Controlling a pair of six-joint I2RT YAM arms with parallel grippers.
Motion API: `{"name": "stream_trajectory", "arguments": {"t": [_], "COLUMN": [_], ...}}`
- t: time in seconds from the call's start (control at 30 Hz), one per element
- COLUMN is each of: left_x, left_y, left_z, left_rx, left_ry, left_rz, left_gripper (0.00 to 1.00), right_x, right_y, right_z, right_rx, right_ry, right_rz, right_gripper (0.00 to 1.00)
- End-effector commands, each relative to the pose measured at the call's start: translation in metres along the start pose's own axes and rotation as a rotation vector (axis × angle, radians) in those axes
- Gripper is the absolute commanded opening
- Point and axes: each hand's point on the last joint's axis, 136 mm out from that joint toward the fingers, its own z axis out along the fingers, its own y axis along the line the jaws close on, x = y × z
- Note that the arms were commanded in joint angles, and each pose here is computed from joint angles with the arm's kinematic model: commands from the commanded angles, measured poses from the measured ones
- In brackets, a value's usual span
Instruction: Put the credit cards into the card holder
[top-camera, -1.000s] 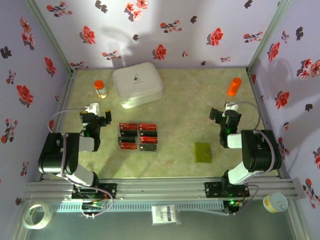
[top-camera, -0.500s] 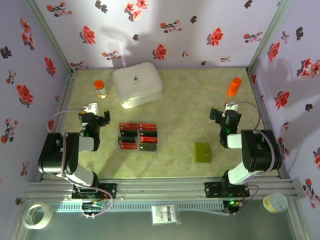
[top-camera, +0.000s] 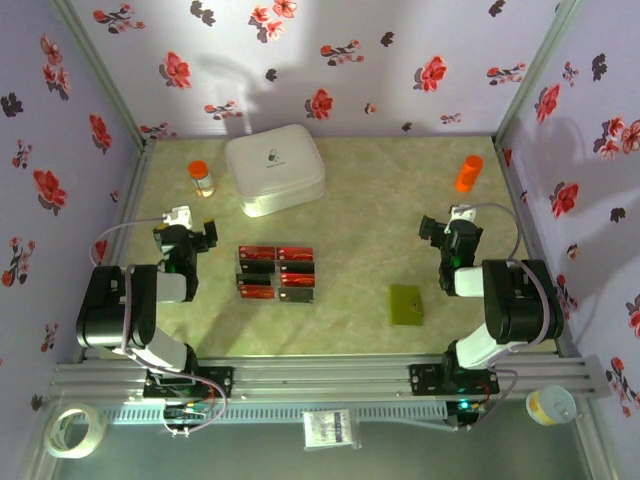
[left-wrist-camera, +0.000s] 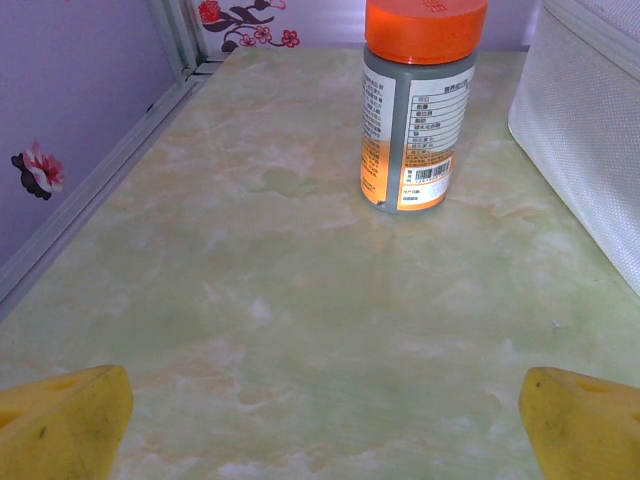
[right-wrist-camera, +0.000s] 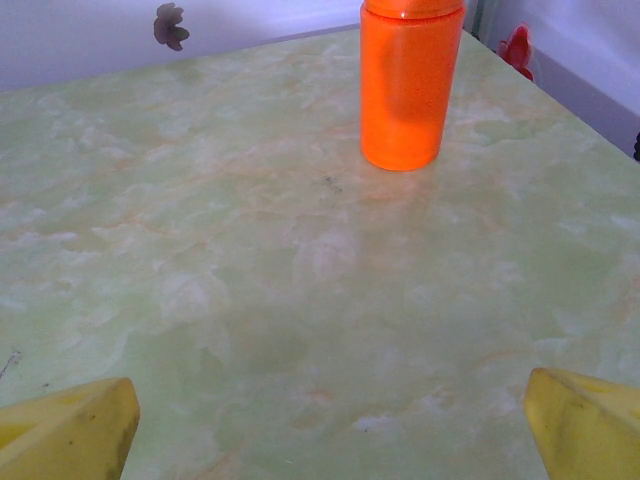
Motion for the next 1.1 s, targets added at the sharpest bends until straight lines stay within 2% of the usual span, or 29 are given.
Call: {"name": "stream_trajectory", "arguments": {"t": [0.0,0.27,0.4,0.47,0.63,0.73,0.9,1.07], "left_x": [-0.010,-0.031,-0.037,-0.042,-0.041,-0.037,-0.021,0.012], "left_y": [0.004,0.017,0.027,0.036,0.042,0.036,0.035,0.038], "left_z": [0.001,-0.010,-0.017,-0.024,-0.054,-0.077,-0.120,-0.148], "left_rx": [-0.020,-0.083,-0.136,-0.188,-0.234,-0.256,-0.354,-0.420], "left_ry": [-0.033,-0.029,0.037,0.068,0.193,0.284,0.347,0.396], "left_rz": [-0.017,-0.043,-0.072,-0.138,-0.400,-0.480,-0.516,-0.519], "left_gripper": [1.00,1.00,1.00,1.00,1.00,1.00,1.00,1.00], "right_x": [-0.012,-0.051,-0.069,-0.075,-0.090,-0.088,-0.063,-0.011], "right_y": [0.003,-0.008,-0.024,-0.034,0.014,0.050,0.121,0.177], "right_z": [0.001,-0.020,-0.036,-0.045,-0.055,-0.069,-0.119,-0.169], "right_rx": [-0.011,0.061,0.152,0.201,-0.072,-0.240,-0.420,-0.553], "right_ry": [-0.021,-0.010,-0.026,-0.016,0.066,0.146,0.266,0.401], "right_rz": [-0.007,0.032,0.219,0.343,0.346,0.363,0.191,-0.001], "right_gripper": [0.99,0.99,0.99,0.99,0.99,0.98,0.96,0.93]}}
